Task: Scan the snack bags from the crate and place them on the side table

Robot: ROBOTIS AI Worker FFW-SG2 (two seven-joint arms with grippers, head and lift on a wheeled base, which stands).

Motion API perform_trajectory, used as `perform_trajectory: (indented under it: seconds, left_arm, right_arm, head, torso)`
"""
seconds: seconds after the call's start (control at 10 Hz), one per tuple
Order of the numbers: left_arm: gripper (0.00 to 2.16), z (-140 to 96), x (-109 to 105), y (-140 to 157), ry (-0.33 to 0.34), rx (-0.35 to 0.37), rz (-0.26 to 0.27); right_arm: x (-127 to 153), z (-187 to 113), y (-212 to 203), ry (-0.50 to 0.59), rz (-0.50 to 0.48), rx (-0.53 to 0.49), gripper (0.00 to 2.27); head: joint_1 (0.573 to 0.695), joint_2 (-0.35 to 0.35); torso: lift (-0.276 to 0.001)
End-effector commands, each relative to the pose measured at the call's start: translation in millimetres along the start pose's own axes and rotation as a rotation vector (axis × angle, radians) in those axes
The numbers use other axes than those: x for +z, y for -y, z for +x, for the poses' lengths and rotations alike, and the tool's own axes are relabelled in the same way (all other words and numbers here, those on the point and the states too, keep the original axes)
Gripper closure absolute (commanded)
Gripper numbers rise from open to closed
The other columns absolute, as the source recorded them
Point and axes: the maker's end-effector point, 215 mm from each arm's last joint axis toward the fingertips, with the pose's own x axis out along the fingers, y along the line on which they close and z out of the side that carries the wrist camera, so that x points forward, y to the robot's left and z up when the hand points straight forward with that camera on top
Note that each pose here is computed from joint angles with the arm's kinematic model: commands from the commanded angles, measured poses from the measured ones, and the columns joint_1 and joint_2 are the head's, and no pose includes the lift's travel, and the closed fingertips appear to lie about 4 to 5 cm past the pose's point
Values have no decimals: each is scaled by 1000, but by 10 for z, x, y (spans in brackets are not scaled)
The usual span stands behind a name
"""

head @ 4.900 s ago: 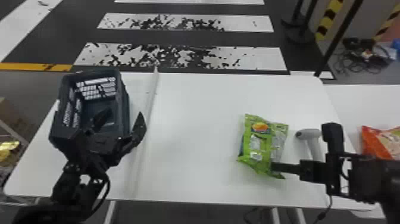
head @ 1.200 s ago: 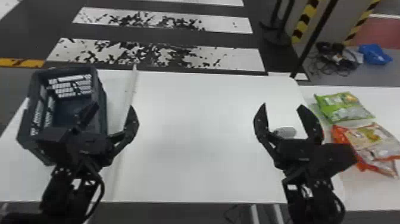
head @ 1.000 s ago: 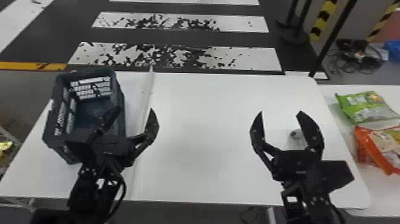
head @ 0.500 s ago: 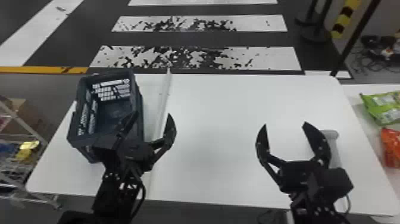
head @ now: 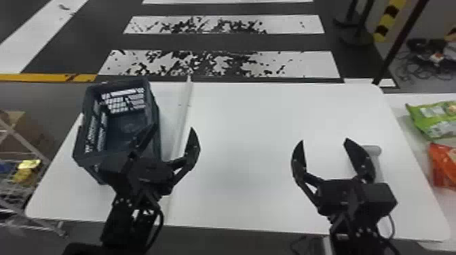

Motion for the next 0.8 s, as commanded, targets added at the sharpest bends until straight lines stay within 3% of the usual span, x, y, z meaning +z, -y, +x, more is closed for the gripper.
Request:
perform_trajectory:
  seconds: [0.0, 0.7]
  left_arm:
    - [76, -1, -4, 0, -2, -2, 2]
    - [76, -5, -30, 42, -7, -22, 3]
  right_arm:
    - [-32, 11, 68, -12, 5, -14, 60]
    - [-47, 43, 148, -21, 6, -32, 60]
  head:
    - [695, 56]
    - [695, 32]
  torso:
    - [-50]
    - [-50]
